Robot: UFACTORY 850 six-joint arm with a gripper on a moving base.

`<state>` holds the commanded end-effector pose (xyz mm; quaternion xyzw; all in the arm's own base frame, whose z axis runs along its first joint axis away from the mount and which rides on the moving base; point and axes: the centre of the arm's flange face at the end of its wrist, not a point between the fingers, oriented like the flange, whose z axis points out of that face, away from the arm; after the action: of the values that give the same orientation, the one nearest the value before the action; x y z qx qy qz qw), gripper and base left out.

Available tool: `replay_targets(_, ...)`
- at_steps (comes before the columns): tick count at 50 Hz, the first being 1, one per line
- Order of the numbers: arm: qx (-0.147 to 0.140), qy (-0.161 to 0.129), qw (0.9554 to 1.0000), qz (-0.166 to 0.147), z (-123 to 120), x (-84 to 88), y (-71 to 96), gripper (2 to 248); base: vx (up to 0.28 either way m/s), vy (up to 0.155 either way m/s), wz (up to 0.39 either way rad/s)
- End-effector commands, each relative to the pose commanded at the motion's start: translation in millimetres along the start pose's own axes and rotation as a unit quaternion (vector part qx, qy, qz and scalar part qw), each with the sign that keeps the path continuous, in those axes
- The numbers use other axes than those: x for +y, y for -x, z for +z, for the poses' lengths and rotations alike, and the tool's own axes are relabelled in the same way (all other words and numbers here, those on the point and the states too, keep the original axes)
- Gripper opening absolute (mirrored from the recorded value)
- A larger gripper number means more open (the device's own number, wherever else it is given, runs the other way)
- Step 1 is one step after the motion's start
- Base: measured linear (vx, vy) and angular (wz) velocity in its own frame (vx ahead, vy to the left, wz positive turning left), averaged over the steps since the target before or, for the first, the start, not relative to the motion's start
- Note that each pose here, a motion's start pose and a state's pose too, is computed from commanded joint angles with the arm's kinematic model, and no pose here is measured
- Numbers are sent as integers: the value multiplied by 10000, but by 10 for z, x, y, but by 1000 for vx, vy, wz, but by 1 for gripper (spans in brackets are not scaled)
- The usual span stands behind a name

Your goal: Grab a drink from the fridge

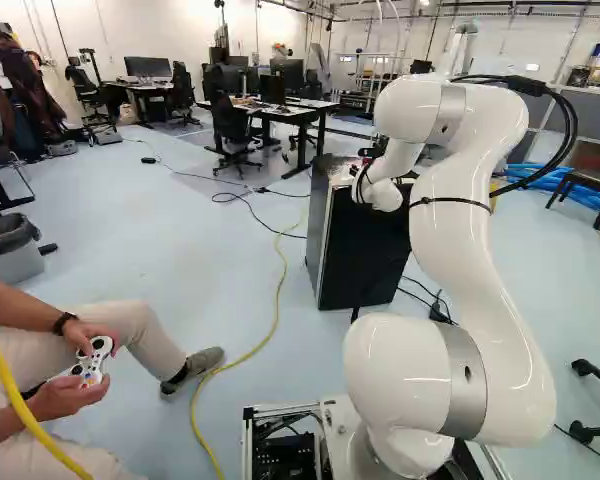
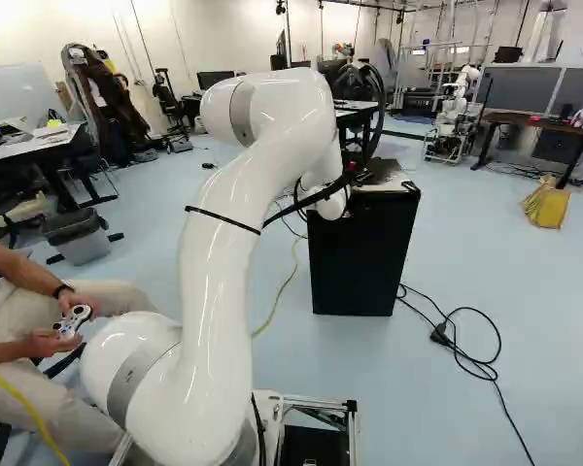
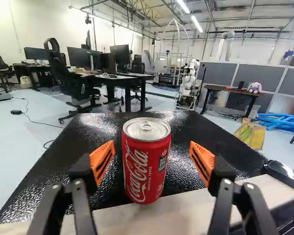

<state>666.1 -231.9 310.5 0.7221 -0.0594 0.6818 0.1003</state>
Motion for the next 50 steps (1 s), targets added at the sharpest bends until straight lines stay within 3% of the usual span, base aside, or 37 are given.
replay_targets(1,0,0,10000,0,0,0,0,198,0,0,0)
replay_targets(5,0,0,10000,0,0,0,0,198,0,0,0)
replay_targets(6,0,0,10000,0,0,0,0,160,0,0,0)
replay_targets(10,0,0,10000,0,0,0,0,160,0,0,0)
replay_targets(11,0,0,10000,0,0,0,0,123,0,0,0)
replay_targets(16,0,0,10000,0,0,0,0,123,0,0,0)
replay_targets(17,0,0,10000,0,0,0,0,99,0,0,0)
replay_targets(50,210,14,9998,-26,-12,20,-312,99,0,0,0)
